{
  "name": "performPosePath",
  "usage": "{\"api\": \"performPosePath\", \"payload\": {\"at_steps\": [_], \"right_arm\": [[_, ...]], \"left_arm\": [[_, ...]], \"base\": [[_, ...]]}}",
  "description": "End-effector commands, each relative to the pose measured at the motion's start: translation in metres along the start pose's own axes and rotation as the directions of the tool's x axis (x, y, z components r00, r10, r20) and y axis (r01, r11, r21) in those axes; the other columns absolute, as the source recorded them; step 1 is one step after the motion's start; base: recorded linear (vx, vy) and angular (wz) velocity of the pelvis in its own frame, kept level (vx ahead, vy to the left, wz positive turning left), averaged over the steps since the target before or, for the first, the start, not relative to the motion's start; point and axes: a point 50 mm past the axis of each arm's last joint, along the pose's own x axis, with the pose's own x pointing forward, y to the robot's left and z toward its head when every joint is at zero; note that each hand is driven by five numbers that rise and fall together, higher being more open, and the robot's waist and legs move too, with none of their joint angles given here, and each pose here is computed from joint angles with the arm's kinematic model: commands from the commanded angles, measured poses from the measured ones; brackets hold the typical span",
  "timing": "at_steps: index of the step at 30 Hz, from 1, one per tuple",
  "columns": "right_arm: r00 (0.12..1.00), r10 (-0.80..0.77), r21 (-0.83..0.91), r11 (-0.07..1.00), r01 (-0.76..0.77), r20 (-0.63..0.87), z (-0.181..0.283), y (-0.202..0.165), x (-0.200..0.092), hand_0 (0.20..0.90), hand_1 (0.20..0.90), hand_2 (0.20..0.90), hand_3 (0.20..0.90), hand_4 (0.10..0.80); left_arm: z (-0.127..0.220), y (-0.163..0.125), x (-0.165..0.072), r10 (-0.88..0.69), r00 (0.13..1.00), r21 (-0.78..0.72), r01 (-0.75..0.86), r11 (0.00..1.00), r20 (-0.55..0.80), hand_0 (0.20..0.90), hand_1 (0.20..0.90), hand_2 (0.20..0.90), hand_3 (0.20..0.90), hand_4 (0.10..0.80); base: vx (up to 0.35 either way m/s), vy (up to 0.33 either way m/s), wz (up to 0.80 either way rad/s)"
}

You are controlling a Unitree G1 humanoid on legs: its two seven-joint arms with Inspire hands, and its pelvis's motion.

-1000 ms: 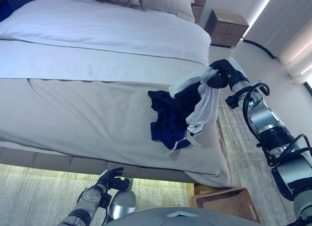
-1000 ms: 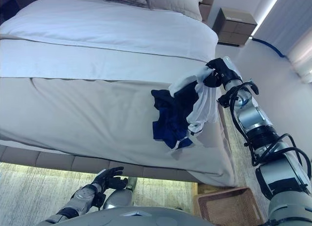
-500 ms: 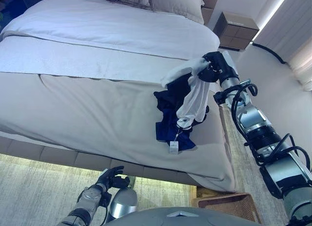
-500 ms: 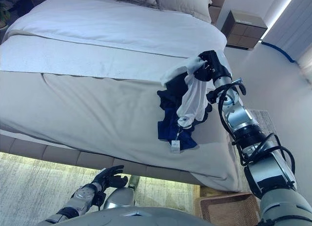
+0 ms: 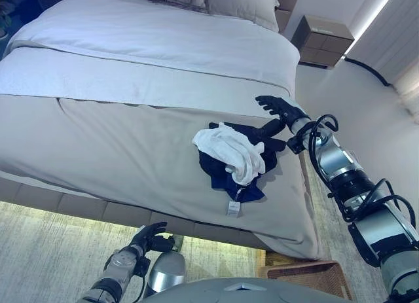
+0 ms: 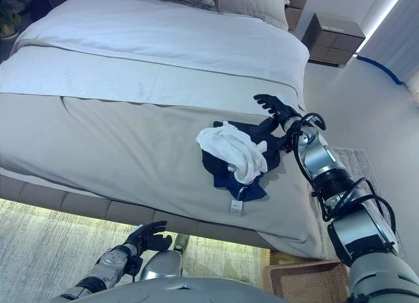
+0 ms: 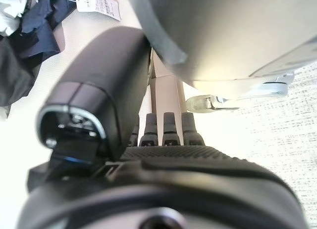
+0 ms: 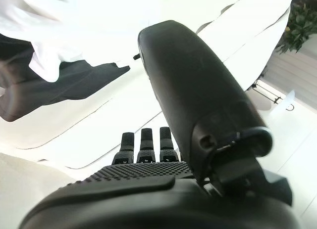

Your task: Pick up the clothes from the bed and place them into the basket

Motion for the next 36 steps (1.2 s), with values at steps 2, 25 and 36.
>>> {"api": "performPosePath", "payload": {"at_steps": [2, 25, 36], "right_arm": [[0.963, -0.168, -0.161, 0.966, 0.203, 0.210, 0.063, -0.061, -0.001, 0.300, 0.300, 0.300, 0.200, 0.100], [0.974, -0.158, -0.263, 0.958, 0.112, -0.161, 0.034, -0.040, 0.034, 0.900, 0.900, 0.900, 0.900, 0.800], [0.915, -0.231, -0.334, 0.935, 0.116, -0.330, 0.003, -0.054, 0.030, 0.900, 0.900, 0.900, 0.900, 0.800]], "left_arm": [[-0.034, 0.009, -0.011, -0.007, 0.991, 0.104, 0.021, 0.994, -0.134, 0.900, 0.900, 0.900, 0.900, 0.800], [0.058, 0.026, 0.007, 0.043, 0.990, 0.123, -0.061, 0.990, 0.138, 0.900, 0.900, 0.900, 0.900, 0.800], [0.051, 0.024, 0.007, 0.047, 0.992, 0.107, -0.060, 0.992, 0.120, 0.900, 0.900, 0.900, 0.900, 0.800]], "base": [[0.000, 0.000, 0.00], [-0.077, -0.022, 0.05], [0.012, 0.043, 0.11]]}}
